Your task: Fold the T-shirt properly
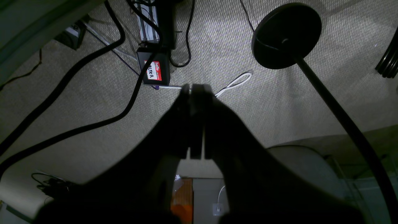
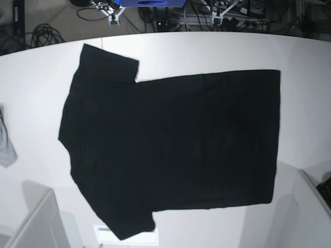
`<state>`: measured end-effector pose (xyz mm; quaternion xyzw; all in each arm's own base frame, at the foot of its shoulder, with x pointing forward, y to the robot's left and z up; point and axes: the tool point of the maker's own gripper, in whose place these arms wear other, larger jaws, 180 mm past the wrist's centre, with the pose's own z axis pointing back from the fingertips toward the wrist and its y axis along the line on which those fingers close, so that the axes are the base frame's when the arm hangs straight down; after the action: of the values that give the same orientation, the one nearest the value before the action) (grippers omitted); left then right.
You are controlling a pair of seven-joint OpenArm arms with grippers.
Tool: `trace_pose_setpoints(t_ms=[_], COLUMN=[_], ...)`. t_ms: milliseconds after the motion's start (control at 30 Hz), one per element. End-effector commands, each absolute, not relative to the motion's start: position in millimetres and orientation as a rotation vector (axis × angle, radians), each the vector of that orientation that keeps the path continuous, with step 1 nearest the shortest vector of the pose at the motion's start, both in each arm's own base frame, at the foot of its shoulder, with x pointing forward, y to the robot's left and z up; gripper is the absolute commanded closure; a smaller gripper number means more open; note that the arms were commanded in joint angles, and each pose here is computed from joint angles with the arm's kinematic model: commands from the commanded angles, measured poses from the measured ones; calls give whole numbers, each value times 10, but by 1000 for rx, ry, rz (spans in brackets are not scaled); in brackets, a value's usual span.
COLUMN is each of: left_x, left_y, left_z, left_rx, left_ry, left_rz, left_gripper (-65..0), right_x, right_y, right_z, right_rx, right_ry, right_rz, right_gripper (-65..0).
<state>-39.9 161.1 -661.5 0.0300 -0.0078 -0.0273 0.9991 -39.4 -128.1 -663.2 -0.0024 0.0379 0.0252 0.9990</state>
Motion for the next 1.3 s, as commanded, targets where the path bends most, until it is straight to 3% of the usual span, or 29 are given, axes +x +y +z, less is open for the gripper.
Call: trace_pose_setpoints(t_ms=[0,267,667,833,1267], left_x=[-445,-560,-821,-825,-772], left_y=[1726,1818,1876,1953,2226], left_z=[-6604,-6559,-6309,-6140,-5695], left_rx=[80,92,95,103,136], left_ry=[-9,-24,-108,-163,-263], left_rz=[-60,-80,-108,-137,-197], left_gripper=[0,0,0,0,0], right_x=[-411,-541,-762,-808,-663], right_y=[-1306,-1357,-1420,-1727,-1935], right_z=[-6631,-6619,-6421,-6276,-5672], right_rx=[-13,-20,-36,-106,-158], right_ry=[77,93,-10,-60,-146], right_rz=[52,50,6,-114,-101], right_gripper=[0,0,0,0,0])
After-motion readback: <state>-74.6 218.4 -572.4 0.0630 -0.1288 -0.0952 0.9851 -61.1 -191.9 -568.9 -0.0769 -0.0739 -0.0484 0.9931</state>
